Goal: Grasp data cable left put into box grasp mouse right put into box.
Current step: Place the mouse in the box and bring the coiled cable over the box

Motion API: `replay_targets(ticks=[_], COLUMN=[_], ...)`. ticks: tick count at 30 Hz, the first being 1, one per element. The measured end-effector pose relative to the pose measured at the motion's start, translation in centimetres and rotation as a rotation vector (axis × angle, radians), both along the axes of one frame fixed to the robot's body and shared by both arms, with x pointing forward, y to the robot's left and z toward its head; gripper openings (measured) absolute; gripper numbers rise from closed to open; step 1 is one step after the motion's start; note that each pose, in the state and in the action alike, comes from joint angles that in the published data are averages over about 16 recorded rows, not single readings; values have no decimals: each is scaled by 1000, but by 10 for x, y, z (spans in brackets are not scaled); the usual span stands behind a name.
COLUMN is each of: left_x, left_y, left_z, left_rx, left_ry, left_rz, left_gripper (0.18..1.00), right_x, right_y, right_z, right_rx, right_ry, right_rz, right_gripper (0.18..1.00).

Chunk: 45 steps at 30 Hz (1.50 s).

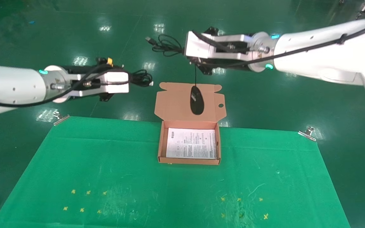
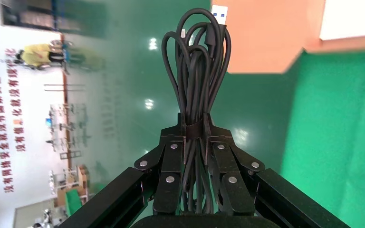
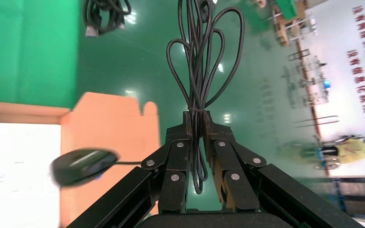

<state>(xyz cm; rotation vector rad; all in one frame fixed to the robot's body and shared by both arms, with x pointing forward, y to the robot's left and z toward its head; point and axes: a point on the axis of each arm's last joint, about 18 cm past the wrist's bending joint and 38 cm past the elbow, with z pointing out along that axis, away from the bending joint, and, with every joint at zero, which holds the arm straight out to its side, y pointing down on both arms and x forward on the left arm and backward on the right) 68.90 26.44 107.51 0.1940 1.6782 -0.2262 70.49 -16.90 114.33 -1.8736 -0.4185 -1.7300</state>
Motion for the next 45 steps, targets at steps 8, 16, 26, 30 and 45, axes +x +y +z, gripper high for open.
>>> replay_targets(ticks=[8, 16, 26, 30, 45], left_x=[-2, -6, -12, -14, -14], left_y=[24, 46, 55, 54, 54], left_z=[-26, -42, -52, -52, -53], left_rx=[11, 15, 22, 22, 23], left_ry=[68, 114, 137, 138, 138], left_rz=[81, 156, 198, 202, 204], left_gripper=[242, 242, 242, 242, 241], right_x=[14, 26, 34, 40, 60], right_y=[11, 22, 35, 35, 14], right_z=[-35, -71, -113, -131, -186], right_rx=[-13, -27, -3, 49, 193], right_ry=[71, 131, 212, 263, 457], right_rz=[13, 22, 42, 23, -133], right_gripper=[217, 217, 217, 217, 217])
